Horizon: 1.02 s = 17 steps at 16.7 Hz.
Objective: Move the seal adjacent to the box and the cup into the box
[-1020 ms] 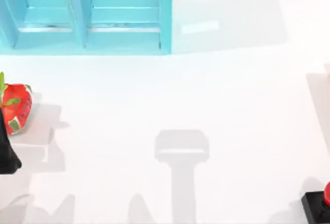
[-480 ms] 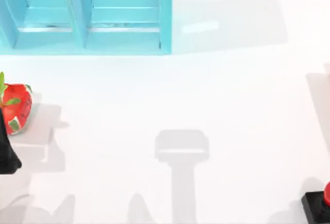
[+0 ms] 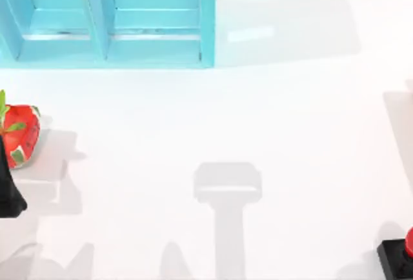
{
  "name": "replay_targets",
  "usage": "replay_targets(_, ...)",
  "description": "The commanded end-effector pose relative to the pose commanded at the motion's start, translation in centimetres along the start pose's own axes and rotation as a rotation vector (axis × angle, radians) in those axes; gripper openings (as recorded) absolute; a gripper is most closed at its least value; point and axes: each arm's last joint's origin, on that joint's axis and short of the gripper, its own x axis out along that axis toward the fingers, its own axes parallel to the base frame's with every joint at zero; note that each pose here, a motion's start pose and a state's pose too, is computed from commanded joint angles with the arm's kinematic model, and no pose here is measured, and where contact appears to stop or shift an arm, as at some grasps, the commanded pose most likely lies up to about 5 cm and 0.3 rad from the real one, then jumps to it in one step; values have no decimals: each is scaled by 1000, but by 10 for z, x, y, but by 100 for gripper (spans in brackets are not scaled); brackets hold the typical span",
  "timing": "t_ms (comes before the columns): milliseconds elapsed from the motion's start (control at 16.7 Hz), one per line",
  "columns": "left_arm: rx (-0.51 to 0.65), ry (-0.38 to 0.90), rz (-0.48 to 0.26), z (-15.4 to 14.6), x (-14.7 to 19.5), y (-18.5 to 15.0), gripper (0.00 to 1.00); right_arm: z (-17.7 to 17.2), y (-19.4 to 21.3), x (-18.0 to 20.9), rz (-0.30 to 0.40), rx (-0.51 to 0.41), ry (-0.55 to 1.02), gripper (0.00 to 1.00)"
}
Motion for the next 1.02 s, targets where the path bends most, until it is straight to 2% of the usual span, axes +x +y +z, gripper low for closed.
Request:
replay_targets(480,0,0,0,0,0,0,100,1,-1,-5,-2,3,-3,100)
replay_targets(1020,0,0,0,0,0,0,100,11,-5,-90,3,1,4,100)
